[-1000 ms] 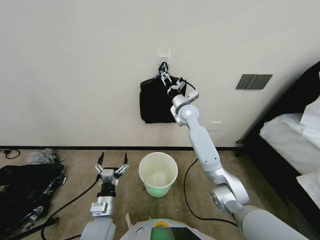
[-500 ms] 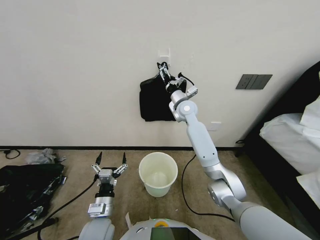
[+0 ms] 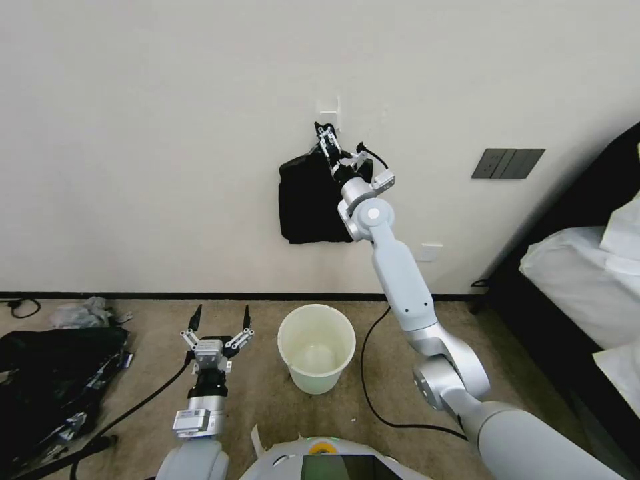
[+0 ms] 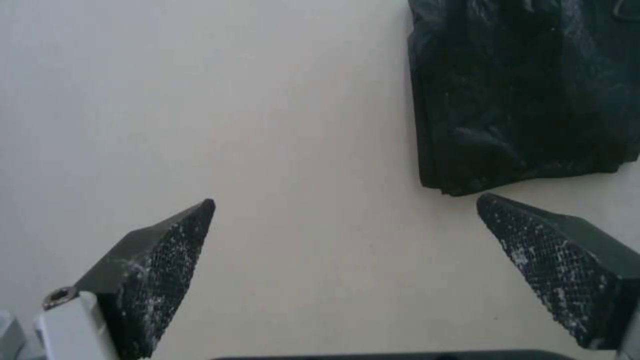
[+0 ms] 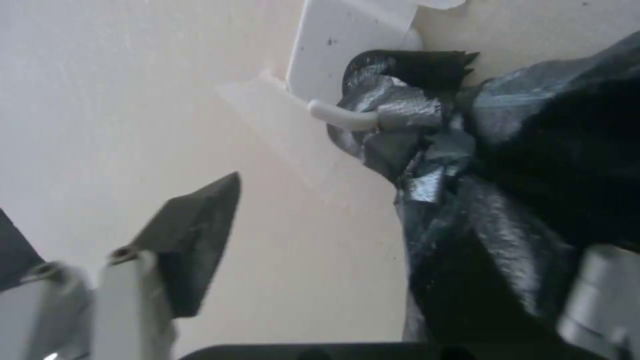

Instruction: Place a trash bag onto the trash bin.

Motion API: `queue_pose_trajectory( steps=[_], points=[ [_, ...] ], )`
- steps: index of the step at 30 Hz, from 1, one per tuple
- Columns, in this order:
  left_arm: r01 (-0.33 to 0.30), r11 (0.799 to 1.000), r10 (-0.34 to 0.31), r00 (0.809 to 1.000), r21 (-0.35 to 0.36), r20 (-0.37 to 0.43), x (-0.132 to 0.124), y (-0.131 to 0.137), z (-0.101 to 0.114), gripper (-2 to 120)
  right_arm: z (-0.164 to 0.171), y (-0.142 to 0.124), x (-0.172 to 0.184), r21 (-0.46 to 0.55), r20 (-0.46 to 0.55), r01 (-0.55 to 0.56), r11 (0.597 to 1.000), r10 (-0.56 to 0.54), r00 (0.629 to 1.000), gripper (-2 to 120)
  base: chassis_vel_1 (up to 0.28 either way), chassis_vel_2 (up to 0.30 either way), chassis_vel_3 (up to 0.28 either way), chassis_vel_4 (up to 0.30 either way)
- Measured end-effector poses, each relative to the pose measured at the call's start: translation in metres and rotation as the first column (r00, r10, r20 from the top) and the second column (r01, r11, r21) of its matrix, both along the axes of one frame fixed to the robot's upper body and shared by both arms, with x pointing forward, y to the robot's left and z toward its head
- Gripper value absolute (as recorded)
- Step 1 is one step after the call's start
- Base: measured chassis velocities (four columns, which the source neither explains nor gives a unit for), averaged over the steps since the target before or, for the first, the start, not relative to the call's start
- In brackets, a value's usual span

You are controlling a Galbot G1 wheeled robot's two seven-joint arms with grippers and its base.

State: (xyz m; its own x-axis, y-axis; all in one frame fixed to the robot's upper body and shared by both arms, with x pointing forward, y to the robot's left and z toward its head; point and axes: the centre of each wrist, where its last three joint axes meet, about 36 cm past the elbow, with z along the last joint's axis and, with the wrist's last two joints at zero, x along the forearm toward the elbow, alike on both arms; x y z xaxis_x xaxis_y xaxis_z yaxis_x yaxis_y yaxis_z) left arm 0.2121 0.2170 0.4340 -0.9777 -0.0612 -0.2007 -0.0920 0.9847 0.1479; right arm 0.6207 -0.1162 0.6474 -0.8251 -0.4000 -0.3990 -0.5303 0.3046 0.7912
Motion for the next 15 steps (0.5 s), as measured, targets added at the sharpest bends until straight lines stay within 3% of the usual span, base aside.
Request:
queue_pose_trajectory(
  steps=[15],
  points=[
    [-0.004, 1.000, 0.004, 1.000, -0.001, -0.001, -0.0019, -0.0012, 0.0009, 100, -0.0080, -0.0006, 0.0024, -0.014, -0.010, 0.002, 1.000, -0.002, 1.000, 28, 0.000, 0.000, 0.000, 0.000]
  ],
)
